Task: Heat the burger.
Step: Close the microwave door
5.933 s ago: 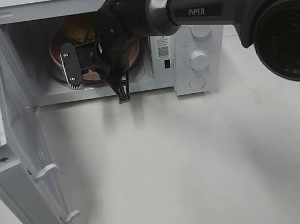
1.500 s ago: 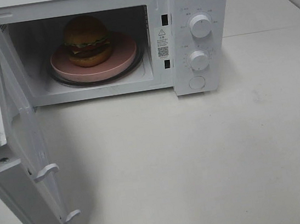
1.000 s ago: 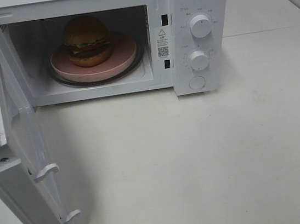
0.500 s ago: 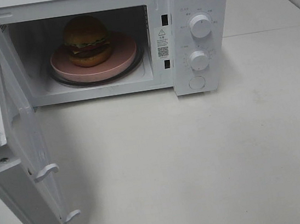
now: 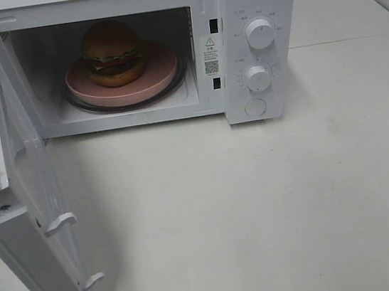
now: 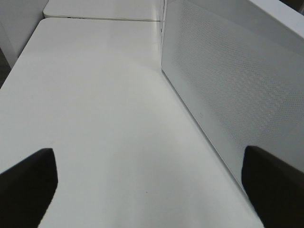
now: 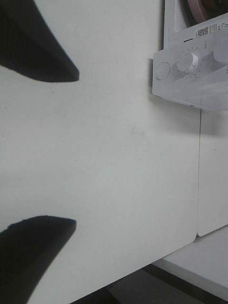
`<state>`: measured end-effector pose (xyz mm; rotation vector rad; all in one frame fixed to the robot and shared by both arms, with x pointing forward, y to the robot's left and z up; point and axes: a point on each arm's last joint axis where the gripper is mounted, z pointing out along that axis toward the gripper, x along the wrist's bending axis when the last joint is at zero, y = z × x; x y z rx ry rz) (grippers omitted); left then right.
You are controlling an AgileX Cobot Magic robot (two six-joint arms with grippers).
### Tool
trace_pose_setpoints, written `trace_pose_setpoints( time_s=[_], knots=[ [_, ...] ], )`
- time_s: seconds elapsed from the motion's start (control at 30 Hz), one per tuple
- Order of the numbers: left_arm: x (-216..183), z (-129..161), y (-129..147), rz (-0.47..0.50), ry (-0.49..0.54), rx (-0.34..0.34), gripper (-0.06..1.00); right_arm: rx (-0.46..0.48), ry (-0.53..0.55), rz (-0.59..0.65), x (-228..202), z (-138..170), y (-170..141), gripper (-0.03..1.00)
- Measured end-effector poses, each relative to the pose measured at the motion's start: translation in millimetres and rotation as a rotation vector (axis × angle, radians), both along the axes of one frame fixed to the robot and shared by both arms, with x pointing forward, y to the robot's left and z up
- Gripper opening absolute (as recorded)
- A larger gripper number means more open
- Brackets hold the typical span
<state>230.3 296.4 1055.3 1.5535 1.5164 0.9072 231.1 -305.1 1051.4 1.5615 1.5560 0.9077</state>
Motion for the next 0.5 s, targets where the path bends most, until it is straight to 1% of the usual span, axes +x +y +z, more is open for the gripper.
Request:
trace_pose_setpoints(
  time_s=[0.5],
  knots=[
    [0.0, 0.0, 0.0, 0.0, 0.0, 0.0, 0.97, 0.001, 0.0, 0.001, 0.0, 0.0, 0.1, 0.75]
  ],
)
